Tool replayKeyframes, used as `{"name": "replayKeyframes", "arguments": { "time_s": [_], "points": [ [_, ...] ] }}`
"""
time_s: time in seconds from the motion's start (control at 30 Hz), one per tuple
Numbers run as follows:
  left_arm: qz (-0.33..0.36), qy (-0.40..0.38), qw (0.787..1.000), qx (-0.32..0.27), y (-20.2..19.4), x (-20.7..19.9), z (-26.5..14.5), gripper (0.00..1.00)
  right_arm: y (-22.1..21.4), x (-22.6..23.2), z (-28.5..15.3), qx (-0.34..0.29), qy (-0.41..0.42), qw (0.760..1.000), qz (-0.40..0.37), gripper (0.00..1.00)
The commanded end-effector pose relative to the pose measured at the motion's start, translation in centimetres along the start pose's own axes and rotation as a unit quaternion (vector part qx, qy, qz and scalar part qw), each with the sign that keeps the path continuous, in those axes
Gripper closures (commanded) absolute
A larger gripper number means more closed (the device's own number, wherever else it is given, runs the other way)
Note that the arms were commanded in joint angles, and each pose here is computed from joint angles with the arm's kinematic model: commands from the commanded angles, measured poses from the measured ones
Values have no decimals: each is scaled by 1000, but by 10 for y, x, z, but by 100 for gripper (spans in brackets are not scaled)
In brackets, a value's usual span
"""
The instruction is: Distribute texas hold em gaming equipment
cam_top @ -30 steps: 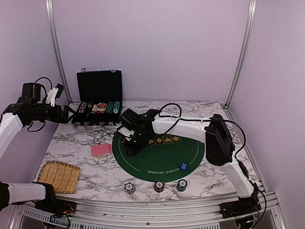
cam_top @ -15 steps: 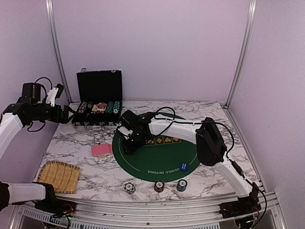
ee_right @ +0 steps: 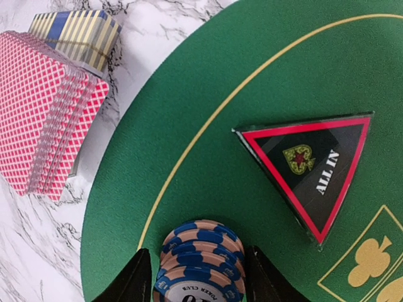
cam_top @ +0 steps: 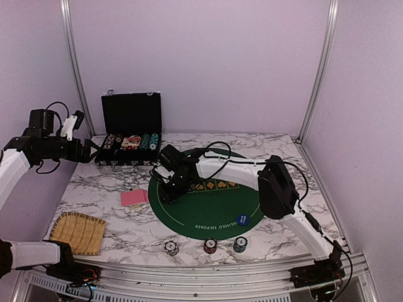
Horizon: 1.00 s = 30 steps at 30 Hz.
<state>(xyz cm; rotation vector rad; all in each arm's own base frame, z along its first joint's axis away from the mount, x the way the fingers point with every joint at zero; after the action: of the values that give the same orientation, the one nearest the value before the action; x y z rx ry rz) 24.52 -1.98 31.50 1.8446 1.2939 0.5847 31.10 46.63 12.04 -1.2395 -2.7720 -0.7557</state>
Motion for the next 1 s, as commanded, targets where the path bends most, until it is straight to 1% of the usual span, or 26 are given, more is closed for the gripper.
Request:
{"name": "replayKeyframes", "arguments": {
  "time_s": [0.0,0.2,0.37,0.43,0.57,0.7,0.83,0.97],
  "points": [
    [2,-7,1000,-9,6,-3,-9,1,10,-1,-6,-22,-3,1000,4,47],
    [2,-7,1000,-10,6,-3,-9,1,21,1,-31,-49,-16,999,1,46],
    [2,-6,1000,-10,7,-3,-10,1,28,7,-72,-76,-35,996,-6,46],
    [2,-6,1000,-11,8,-3,-11,1,24,12,-87,-79,-46,996,-15,43],
    [2,-6,1000,-11,8,-3,-11,1,2,32,-109,-67,-38,996,-42,33],
    [3,-6,1000,-10,8,-3,-11,1,-36,68,-121,-33,-13,996,-86,22],
    [4,-6,1000,-11,8,-4,-12,1,-69,99,-124,5,-1,992,-124,15],
    [4,-6,1000,-10,7,-4,-13,1,-92,119,-122,35,25,989,-143,14]
  ]
}}
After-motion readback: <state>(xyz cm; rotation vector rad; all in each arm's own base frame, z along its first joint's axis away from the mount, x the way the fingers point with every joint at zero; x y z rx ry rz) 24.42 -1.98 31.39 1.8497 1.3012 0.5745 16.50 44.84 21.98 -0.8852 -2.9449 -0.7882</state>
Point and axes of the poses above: each gripper's point midway between its finger pads, its own z axis out along the fingers, its own x axis along the line the jaws close on, y = z × x, the point moved 10 cm from there along -z, back along the fingers, and after that the axes turned 3 degrees about z, right-handed, at the moved point
